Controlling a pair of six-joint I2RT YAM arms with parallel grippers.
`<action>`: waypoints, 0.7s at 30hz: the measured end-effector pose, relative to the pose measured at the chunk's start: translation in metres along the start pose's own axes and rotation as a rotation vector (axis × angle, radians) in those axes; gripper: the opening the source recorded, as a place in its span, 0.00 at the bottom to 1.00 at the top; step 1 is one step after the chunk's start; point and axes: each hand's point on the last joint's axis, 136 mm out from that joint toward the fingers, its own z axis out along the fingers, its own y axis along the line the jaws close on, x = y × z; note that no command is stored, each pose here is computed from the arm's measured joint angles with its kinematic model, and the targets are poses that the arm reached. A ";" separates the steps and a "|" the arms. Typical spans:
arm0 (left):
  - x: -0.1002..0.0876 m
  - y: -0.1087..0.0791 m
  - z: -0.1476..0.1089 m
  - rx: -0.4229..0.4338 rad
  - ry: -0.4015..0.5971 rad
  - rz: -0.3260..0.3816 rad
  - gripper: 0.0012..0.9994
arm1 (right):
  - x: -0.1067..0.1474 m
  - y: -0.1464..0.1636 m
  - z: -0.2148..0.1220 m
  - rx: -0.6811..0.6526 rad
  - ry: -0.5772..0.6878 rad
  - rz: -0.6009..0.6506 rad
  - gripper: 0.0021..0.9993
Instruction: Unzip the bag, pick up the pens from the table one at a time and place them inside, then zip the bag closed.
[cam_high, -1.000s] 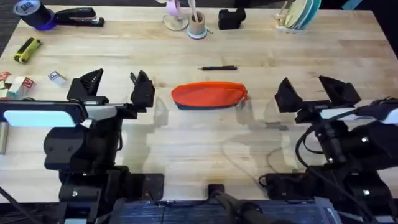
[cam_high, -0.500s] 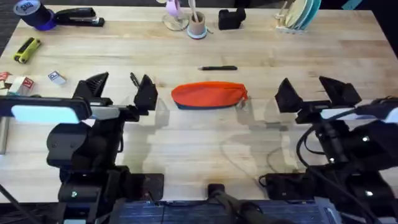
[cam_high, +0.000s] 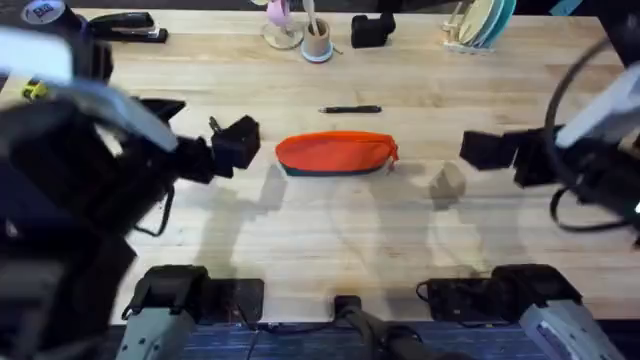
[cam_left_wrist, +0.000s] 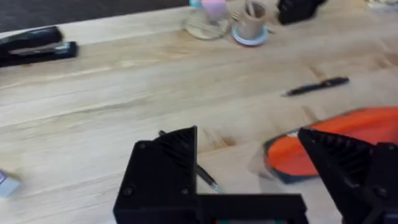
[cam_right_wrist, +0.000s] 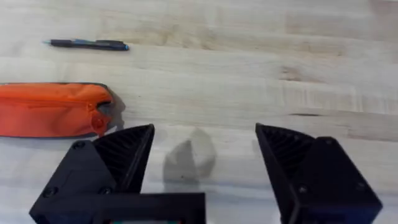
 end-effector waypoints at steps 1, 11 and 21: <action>-0.002 -0.003 0.002 0.026 0.029 0.010 0.99 | -0.004 0.000 0.000 -0.002 0.029 0.000 1.00; -0.040 -0.022 0.006 0.197 0.214 0.119 0.99 | -0.040 -0.002 0.007 -0.012 0.186 -0.001 1.00; -0.044 -0.031 0.007 0.276 0.259 0.171 0.99 | -0.044 -0.003 0.009 -0.012 0.193 -0.001 1.00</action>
